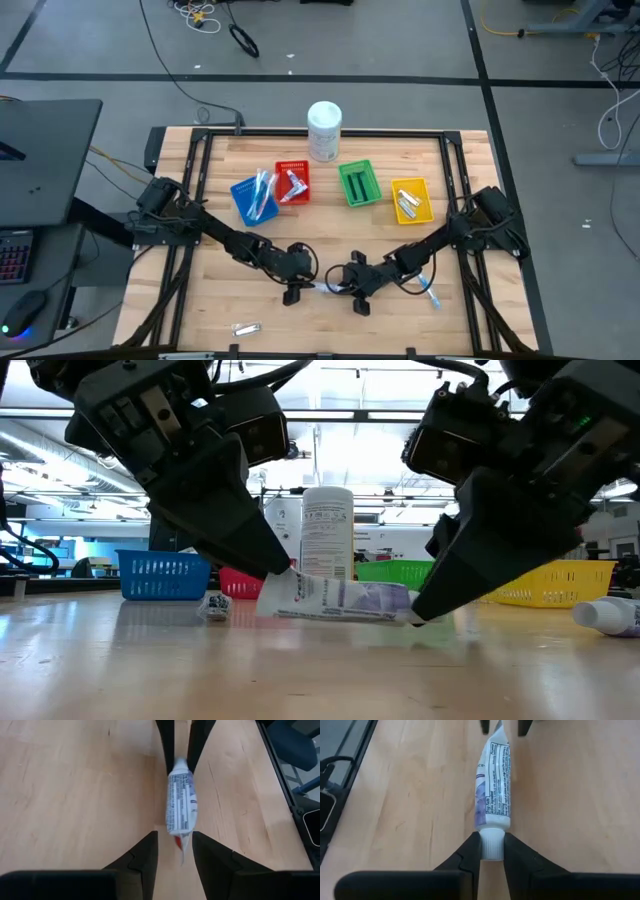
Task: Pick & Place Travel size toiletries
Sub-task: Put the white toothpaste into the red bin
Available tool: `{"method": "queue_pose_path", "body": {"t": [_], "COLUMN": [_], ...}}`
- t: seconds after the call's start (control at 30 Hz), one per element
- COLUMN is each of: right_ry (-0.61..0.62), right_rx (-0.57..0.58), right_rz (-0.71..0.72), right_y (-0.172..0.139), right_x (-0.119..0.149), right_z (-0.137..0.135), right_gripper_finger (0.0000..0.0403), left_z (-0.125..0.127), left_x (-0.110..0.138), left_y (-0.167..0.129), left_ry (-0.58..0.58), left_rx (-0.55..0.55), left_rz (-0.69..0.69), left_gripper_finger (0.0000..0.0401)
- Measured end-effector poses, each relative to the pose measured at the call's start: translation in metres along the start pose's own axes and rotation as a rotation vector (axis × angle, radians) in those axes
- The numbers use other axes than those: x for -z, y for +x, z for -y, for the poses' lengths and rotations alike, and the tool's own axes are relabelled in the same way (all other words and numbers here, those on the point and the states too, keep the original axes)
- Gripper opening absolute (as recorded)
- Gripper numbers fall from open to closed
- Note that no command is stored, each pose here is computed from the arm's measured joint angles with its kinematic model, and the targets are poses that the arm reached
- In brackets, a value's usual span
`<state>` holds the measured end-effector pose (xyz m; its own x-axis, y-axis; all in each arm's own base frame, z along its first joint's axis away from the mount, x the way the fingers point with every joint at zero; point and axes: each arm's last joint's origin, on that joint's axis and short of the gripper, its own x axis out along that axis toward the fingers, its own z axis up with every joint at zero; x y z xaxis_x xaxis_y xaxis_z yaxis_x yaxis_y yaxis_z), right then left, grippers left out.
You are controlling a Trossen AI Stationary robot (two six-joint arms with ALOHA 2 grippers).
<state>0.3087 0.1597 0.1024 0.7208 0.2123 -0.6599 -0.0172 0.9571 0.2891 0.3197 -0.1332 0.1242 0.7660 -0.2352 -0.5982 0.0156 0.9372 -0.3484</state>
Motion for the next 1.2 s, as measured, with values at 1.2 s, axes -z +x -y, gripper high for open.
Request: {"method": "queue_pose_path", "body": {"t": [1.2], "right_ry": [-0.088], "right_rx": [0.116], "right_rz": [-0.027], "right_y": [-0.013], "right_x": [-0.019], "right_z": [0.027], "right_gripper_finger": [0.0146], "left_z": [-0.004], "left_x": [-0.008], "left_y": [-0.013], "left_ry": [0.157], "left_rx": [-0.047], "left_rz": [-0.026], "left_gripper_finger": [0.0005]}}
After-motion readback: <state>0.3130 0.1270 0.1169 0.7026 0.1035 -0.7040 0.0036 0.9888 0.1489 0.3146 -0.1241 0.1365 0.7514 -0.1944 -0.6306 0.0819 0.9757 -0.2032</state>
